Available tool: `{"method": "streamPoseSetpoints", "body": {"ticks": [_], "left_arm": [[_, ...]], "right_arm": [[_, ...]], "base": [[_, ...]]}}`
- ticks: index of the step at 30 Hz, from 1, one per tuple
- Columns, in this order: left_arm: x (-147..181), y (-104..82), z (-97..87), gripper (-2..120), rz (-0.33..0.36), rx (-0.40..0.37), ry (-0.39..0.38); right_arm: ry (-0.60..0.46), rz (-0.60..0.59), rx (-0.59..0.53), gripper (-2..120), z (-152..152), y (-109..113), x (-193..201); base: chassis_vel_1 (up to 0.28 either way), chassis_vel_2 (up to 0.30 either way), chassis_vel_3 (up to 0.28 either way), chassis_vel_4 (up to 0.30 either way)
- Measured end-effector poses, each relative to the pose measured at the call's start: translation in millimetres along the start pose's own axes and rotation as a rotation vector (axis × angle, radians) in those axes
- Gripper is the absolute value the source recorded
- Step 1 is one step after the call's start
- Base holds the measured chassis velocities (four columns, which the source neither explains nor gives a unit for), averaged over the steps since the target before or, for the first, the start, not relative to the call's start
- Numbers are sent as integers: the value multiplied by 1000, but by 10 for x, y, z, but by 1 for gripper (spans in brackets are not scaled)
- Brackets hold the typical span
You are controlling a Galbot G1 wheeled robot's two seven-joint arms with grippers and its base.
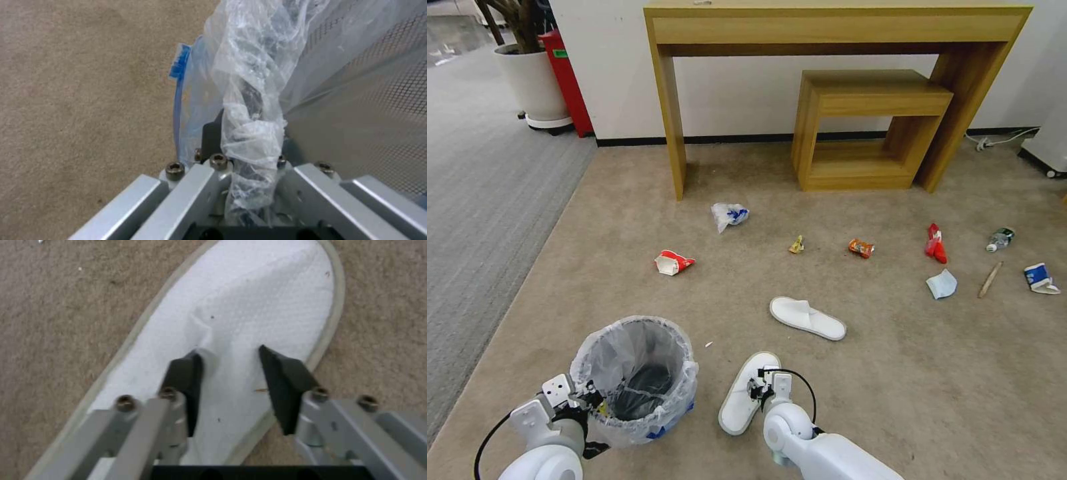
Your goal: Pick up the trash bin and place the garbage on the floor into it.
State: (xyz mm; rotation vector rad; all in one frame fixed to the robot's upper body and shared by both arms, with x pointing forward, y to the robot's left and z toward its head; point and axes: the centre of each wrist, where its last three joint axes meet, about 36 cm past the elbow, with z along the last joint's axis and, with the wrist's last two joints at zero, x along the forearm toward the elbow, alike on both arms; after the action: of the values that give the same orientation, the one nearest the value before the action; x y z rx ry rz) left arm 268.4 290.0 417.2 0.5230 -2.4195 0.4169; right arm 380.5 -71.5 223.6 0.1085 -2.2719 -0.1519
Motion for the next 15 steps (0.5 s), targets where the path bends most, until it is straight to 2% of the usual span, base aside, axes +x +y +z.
{"method": "streamPoseSetpoints", "body": {"ticks": [2, 15], "left_arm": [[1, -17, 10, 0, 5, 2, 2], [-2, -40, 31, 0, 8, -1, -4]], "right_arm": [[-3, 1, 7, 23, 10, -27, 1], [-36, -6, 42, 1, 59, -190, 60]], "base": [[0, 0, 0, 0], [0, 0, 0, 0]]}}
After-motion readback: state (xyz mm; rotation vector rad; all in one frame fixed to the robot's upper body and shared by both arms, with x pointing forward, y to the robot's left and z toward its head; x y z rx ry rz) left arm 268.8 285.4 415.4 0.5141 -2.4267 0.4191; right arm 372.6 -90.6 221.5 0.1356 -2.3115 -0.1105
